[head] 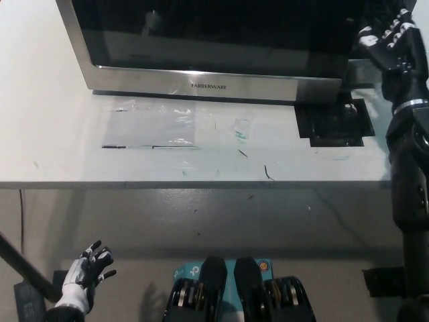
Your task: A microwave is kept infront of the robot with its door slightly ajar. The robot uses its right hand to push the door towards the left to open it.
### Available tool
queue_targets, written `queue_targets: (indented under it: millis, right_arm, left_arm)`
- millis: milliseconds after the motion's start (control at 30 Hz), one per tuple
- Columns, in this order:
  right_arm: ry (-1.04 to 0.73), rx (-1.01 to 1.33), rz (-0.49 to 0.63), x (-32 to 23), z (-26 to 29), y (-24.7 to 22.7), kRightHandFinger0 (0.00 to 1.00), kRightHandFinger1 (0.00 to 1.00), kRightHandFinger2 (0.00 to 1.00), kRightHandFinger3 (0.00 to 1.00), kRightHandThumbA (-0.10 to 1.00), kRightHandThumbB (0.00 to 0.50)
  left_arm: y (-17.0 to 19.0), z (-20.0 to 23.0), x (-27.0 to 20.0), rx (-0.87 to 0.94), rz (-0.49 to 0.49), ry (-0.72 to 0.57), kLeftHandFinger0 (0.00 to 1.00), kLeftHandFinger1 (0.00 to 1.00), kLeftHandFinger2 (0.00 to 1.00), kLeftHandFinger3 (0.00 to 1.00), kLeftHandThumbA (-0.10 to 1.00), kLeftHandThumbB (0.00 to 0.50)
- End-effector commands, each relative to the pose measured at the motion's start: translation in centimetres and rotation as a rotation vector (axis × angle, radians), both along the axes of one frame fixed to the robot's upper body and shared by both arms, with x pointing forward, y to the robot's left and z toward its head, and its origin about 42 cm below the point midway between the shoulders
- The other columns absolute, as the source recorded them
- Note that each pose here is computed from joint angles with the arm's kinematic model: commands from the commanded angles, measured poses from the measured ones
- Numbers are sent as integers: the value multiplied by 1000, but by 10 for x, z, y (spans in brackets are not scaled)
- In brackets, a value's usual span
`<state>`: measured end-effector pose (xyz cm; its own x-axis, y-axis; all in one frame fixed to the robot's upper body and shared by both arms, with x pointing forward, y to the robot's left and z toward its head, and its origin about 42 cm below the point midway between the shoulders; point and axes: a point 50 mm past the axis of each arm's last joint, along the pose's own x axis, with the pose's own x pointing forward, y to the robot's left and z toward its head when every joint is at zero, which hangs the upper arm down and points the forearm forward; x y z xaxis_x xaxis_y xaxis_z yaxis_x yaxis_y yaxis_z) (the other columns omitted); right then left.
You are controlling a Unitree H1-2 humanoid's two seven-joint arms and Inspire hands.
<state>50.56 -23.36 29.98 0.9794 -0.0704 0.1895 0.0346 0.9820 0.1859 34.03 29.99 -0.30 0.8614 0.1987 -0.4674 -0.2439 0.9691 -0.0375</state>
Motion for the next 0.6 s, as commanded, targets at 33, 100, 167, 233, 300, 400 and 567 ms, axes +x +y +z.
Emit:
queue_targets:
  millis: [33,100,167,233,300,400,567]
  right_arm:
    - [-142,-56,75,13,48,11,849,1000,1000,1000,869,311]
    - [-142,-64,84,16,48,15,845,1000,1000,1000,923,327]
    - [-140,-72,87,16,46,18,846,1000,1000,1000,954,299]
    - [-134,-76,91,18,45,22,828,1000,1000,1000,973,276]
    - [-126,-92,101,19,42,28,815,1000,1000,1000,1000,262]
    - [-117,-119,127,19,36,38,822,1000,1000,1000,994,277]
    - [-135,-119,170,2,27,45,813,1000,1000,1000,1000,236]
  left_arm:
    - [10,10,5,44,-7,-39,825,866,951,962,410,133]
    - [10,9,6,42,-7,-36,833,869,954,971,417,141]
    - [10,10,6,43,-10,-37,832,865,941,955,417,139]
    - [10,10,6,43,-9,-38,833,863,940,957,417,142]
    - [10,11,7,45,-10,-33,823,855,937,971,417,138]
    - [12,11,8,38,-1,-31,815,848,924,957,408,146]
    - [12,13,9,34,6,-27,824,842,910,949,401,134]
